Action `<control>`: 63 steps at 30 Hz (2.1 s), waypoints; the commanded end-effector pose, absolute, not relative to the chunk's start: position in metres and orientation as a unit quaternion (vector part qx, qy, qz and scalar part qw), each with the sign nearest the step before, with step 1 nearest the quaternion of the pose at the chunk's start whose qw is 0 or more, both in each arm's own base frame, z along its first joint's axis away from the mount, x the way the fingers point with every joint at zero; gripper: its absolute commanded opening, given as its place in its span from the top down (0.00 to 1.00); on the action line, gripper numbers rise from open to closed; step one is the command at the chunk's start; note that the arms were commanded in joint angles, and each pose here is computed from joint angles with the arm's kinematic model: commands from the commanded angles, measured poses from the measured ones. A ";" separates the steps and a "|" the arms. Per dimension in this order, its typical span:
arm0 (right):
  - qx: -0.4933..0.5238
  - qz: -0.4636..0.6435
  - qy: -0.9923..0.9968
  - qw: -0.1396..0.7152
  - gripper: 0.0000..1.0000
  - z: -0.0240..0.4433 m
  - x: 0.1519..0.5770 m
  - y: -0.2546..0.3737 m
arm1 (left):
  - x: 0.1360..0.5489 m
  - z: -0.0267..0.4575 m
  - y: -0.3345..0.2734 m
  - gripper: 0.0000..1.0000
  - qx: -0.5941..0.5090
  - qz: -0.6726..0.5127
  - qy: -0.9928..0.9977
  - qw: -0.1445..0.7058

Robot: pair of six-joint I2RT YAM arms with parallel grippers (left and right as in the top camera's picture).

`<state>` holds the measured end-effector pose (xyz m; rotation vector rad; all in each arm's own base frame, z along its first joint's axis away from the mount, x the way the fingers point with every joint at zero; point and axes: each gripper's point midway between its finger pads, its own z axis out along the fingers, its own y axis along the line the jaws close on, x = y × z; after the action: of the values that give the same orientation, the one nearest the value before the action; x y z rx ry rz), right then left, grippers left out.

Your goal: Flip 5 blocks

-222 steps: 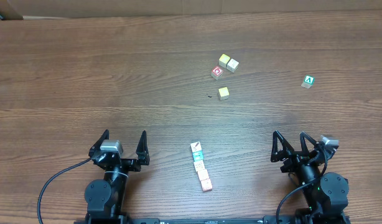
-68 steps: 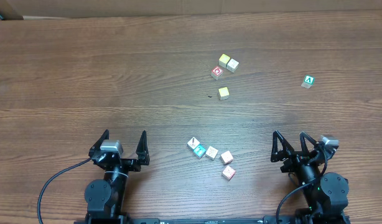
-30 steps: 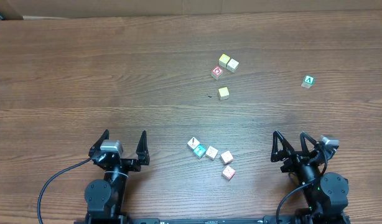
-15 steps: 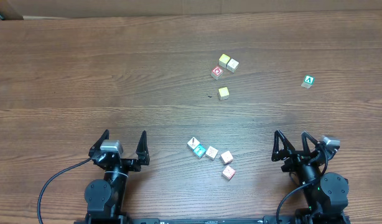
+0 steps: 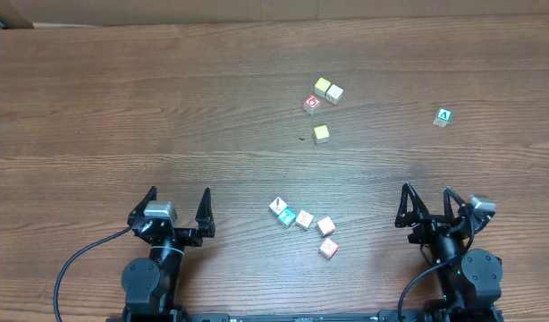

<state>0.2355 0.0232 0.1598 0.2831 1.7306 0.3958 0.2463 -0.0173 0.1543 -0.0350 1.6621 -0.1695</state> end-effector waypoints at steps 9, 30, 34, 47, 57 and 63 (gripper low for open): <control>0.072 0.093 0.769 0.628 0.00 0.227 0.231 0.014 | 0.246 0.155 -0.014 0.00 -0.016 -0.064 0.735 0.675; 0.160 0.204 0.965 -0.048 0.00 0.112 0.218 0.088 | 0.246 0.155 -0.014 0.00 -0.016 -0.064 0.735 0.675; 0.150 0.198 0.966 -0.072 0.00 0.105 0.212 0.087 | 0.246 0.155 -0.014 0.00 -0.016 -0.064 0.735 0.675; 0.167 0.200 0.963 -0.062 0.00 0.105 0.219 0.088 | 0.245 0.164 -0.032 0.01 0.020 -0.102 0.725 0.681; 0.110 0.132 0.982 -0.073 0.00 0.098 0.196 0.124 | 0.257 0.139 -0.040 0.00 0.020 -0.123 0.807 0.577; 0.119 0.129 0.982 -0.065 0.00 0.097 0.182 0.171 | 0.274 0.137 -0.059 0.00 0.041 -0.164 0.868 0.466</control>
<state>0.1815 0.1572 0.0912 0.2177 3.2602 0.4547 0.2619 -0.0438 0.1186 0.0306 2.0837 -0.3186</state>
